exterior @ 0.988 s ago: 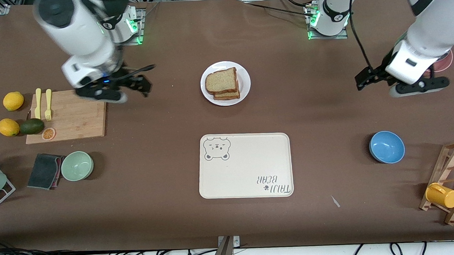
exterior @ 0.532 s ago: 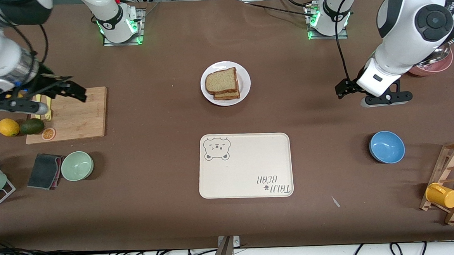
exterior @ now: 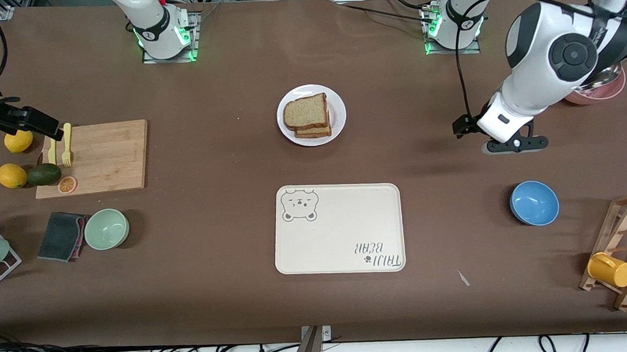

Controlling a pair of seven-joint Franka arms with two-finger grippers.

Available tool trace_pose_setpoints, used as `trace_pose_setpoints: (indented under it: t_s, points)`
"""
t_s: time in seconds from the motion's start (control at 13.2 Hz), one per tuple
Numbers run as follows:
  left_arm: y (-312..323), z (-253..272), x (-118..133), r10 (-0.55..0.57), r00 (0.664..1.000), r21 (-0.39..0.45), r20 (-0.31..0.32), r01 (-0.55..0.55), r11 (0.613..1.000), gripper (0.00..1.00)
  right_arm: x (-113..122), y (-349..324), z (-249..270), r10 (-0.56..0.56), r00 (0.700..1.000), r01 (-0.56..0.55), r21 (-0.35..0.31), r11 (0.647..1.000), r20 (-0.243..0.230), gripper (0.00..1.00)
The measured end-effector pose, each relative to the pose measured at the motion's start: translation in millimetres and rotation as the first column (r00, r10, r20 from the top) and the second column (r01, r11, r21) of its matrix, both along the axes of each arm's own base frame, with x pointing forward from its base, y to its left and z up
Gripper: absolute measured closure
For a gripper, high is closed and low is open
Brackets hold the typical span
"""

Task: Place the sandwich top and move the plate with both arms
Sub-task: 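Move the left gripper to the plate rim and grasp it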

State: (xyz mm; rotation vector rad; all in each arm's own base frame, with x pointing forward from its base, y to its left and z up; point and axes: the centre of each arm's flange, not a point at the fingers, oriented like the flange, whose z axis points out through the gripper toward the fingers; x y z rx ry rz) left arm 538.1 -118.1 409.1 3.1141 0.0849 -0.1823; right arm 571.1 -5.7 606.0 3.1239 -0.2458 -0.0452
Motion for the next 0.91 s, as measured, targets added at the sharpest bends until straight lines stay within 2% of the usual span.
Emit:
trace_pose_setpoints:
  t_s: [0.15, 0.3, 0.46, 0.76, 0.91]
  points:
    - [-4, -17, -1, 0.008, 1.0, -0.021, -0.01, -0.008, 1.0, 0.0, 1, -11, -2, 0.043, 0.999, -0.043, 0.002, 0.999, -0.005, 0.0]
    - [-7, -38, -5, 0.005, 1.0, -0.025, 0.01, -0.005, 1.0, 0.0, 1, -15, -3, 0.055, 0.998, -0.055, 0.007, 0.998, -0.011, 0.0]
    - [-15, -72, -19, -0.008, 1.0, -0.03, 0.03, 0.009, 1.0, 0.0, -1, -14, -7, 0.064, 0.997, -0.064, 0.015, 0.998, -0.036, 0.0]
    - [-48, -132, -57, -0.049, 0.999, -0.053, -0.018, 0.048, 0.997, 0.0, -1, -14, -14, 0.097, 0.993, -0.096, 0.022, 0.995, -0.068, 0.0]
    - [-58, -142, -67, 0.012, 0.998, -0.116, -0.054, -0.018, 0.993, 0.0, -2, -12, -14, 0.105, 0.992, -0.104, 0.024, 0.994, -0.072, 0.0]
